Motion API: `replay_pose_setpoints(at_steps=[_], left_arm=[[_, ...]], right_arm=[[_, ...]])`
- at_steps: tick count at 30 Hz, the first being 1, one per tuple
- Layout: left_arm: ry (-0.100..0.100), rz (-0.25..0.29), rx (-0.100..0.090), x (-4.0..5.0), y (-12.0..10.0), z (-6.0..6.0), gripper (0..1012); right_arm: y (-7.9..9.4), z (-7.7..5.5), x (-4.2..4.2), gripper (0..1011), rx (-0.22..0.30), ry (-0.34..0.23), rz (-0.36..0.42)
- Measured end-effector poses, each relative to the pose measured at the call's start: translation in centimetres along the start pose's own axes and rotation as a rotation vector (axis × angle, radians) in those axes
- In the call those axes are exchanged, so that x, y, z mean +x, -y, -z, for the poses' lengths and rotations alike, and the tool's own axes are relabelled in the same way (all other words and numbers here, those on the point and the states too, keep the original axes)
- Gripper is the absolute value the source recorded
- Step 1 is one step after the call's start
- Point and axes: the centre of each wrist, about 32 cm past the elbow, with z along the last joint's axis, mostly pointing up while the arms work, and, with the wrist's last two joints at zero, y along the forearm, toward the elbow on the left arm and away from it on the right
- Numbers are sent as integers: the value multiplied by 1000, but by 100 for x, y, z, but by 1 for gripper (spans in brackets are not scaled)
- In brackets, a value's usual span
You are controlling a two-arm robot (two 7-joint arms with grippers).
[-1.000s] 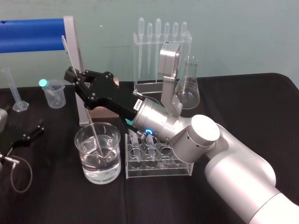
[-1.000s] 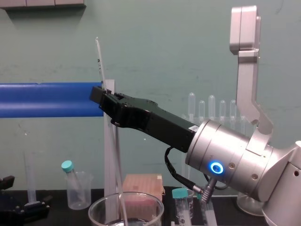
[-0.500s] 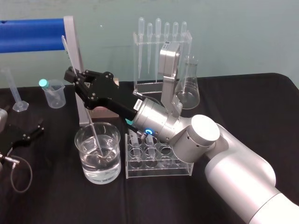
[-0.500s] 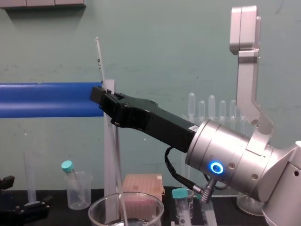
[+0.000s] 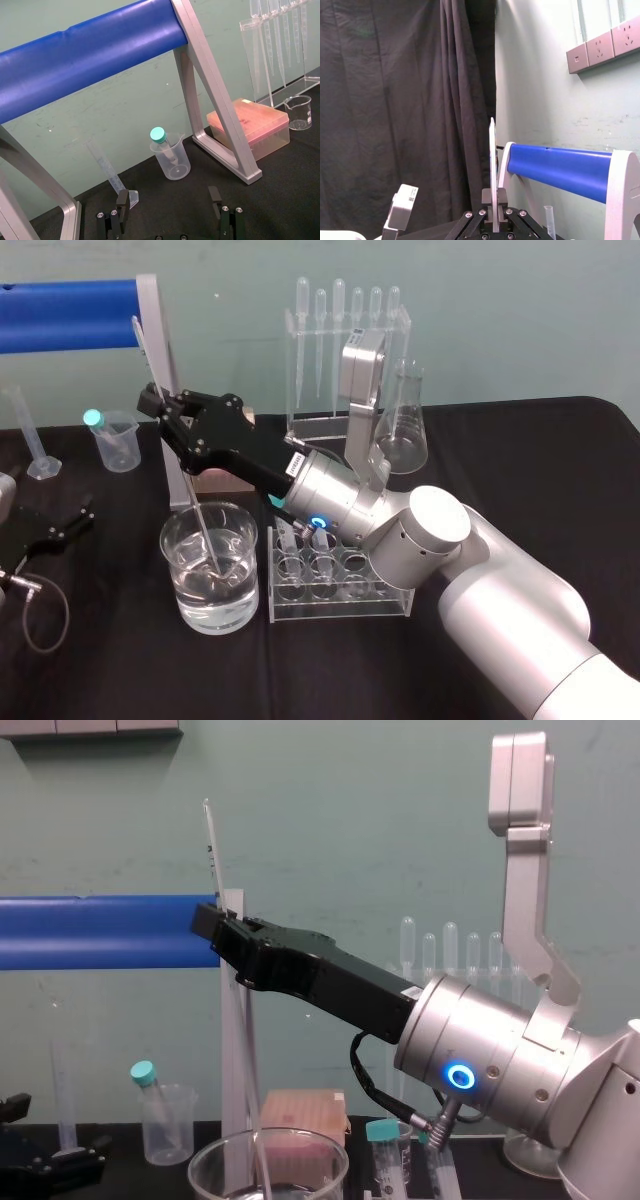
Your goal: Hold the thermometer with one hand and immerse one end into the beaker, then reinsert it into the test tube rack.
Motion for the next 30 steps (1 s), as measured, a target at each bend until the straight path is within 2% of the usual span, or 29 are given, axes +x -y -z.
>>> replay_pose_setpoints(at_steps=[30], left_arm=[[0, 0, 0, 0, 0, 0, 1008]], right_arm=[[0, 0, 0, 53, 0, 0, 0]])
